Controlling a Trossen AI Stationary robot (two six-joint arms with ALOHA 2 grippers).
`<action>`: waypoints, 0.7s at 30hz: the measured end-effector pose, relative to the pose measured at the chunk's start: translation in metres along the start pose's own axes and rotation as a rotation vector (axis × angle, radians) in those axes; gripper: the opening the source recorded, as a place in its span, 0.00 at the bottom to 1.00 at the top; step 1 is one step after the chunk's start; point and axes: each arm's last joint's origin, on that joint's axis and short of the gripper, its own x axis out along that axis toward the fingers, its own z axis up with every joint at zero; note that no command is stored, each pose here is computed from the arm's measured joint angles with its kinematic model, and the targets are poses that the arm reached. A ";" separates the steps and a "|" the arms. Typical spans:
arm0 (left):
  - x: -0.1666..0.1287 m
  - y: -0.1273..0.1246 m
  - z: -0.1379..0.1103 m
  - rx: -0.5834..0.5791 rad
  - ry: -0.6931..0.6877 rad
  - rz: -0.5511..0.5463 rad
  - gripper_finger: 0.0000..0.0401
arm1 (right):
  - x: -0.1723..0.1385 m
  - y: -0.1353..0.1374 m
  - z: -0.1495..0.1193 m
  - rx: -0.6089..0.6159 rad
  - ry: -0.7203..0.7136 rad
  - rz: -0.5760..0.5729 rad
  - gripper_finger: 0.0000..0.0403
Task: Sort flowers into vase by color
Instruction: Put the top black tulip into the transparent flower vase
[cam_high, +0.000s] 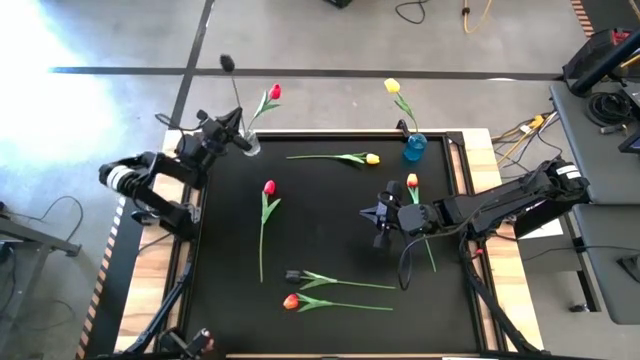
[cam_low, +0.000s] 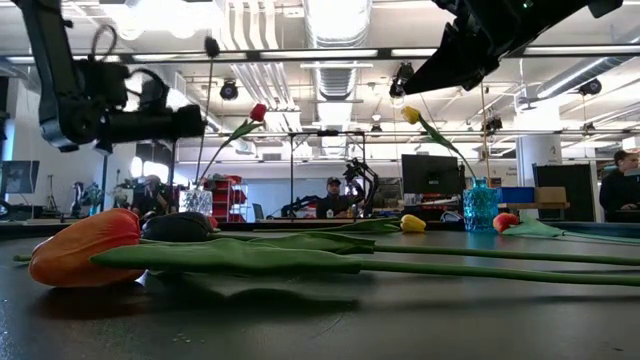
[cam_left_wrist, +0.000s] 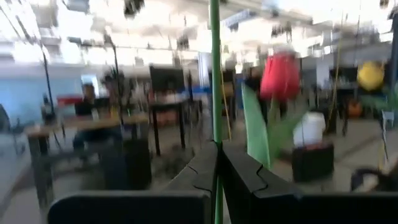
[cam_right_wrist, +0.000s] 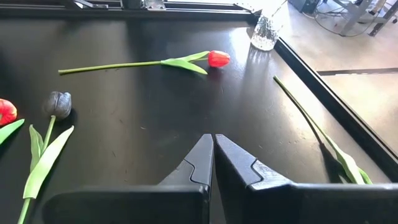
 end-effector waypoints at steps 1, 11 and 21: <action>0.002 0.000 -0.002 -0.003 0.013 -0.005 0.00 | 0.000 0.000 0.000 -0.001 0.000 0.000 0.02; 0.011 0.002 0.000 0.007 -0.018 -0.003 0.00 | 0.000 0.000 0.001 0.000 -0.012 0.002 0.02; 0.001 0.002 -0.006 0.020 0.022 0.010 0.00 | 0.000 0.000 0.002 0.000 -0.013 0.003 0.02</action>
